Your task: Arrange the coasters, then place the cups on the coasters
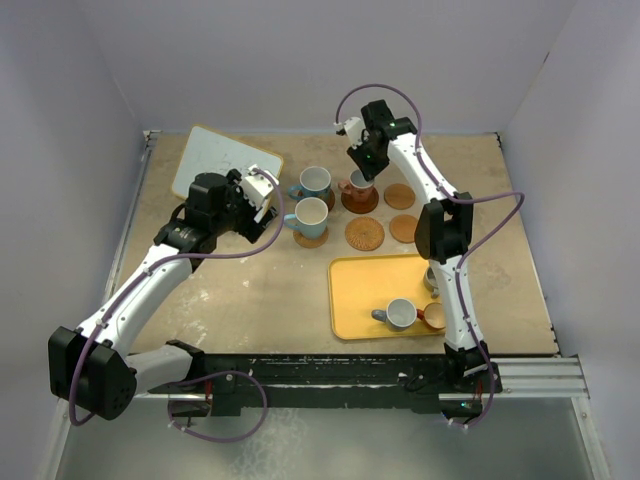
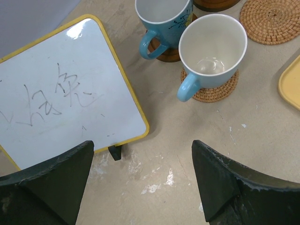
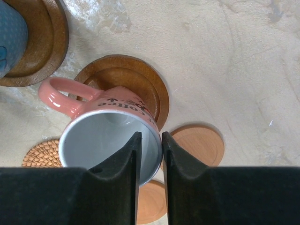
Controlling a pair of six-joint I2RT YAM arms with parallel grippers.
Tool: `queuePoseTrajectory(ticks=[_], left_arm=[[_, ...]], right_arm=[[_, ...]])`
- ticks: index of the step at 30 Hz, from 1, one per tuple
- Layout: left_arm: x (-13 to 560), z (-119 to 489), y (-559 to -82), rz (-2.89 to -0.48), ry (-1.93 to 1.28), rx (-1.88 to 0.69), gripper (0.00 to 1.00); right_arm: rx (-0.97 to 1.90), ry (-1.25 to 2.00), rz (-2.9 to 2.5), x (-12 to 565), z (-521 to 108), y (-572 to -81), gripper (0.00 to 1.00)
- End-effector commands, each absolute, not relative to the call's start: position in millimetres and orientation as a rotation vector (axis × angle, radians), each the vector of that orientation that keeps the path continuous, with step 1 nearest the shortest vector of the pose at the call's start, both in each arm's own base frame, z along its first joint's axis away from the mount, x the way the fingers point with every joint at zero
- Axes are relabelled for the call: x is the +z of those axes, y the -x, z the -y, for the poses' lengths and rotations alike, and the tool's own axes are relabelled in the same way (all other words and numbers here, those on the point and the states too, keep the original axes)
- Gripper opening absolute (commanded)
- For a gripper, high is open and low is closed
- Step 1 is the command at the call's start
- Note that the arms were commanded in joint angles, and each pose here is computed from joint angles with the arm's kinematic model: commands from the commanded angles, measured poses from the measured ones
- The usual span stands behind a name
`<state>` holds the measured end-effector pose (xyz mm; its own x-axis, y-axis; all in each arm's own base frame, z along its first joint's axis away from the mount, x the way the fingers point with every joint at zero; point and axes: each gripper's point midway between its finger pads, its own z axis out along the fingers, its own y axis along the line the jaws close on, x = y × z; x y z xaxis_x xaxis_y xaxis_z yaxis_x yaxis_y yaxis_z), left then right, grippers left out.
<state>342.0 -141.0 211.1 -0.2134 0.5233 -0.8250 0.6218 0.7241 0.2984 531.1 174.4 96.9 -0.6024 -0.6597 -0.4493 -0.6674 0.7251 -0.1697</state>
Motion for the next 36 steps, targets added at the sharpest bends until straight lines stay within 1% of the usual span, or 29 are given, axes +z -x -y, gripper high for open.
queuePoseTrajectory(ticks=[1,3,8,13,20,25,29,36], left_arm=[[221.9,141.6,-343.6,-1.829,-0.882,-0.124,0.81],[221.2,141.7,-343.2,-1.831,-0.884,-0.125,0.82],[220.7,142.0,-343.6,-1.831,-0.886,-0.126,0.82],[220.8,142.3,-344.2,-1.831,-0.886,-0.126,0.82],[221.3,142.4,-344.9,-1.830,-0.886,-0.126,0.82],[225.8,141.7,-347.6,-1.824,-0.878,-0.115,0.82],[231.5,140.0,-350.3,-1.818,-0.884,-0.096,0.83],[233.4,137.6,-350.2,-1.818,-0.936,-0.065,0.88]], right_arm=[[0.029,1.016,-2.408,106.9,-182.6,-533.1,0.29],[0.030,1.013,-2.404,108.9,-182.7,-533.2,0.34],[0.013,1.007,-2.395,114.4,-180.8,-533.9,0.41],[-0.018,1.000,-2.374,130.2,-176.4,-533.5,0.45],[-0.094,0.980,-2.306,173.9,-164.2,-527.7,0.60],[-0.165,0.969,-2.259,206.2,-151.4,-519.5,0.66],[-0.171,0.959,-2.240,230.2,-144.6,-503.8,0.71],[-0.167,1.004,-2.223,247.3,-131.1,-460.9,0.72]])
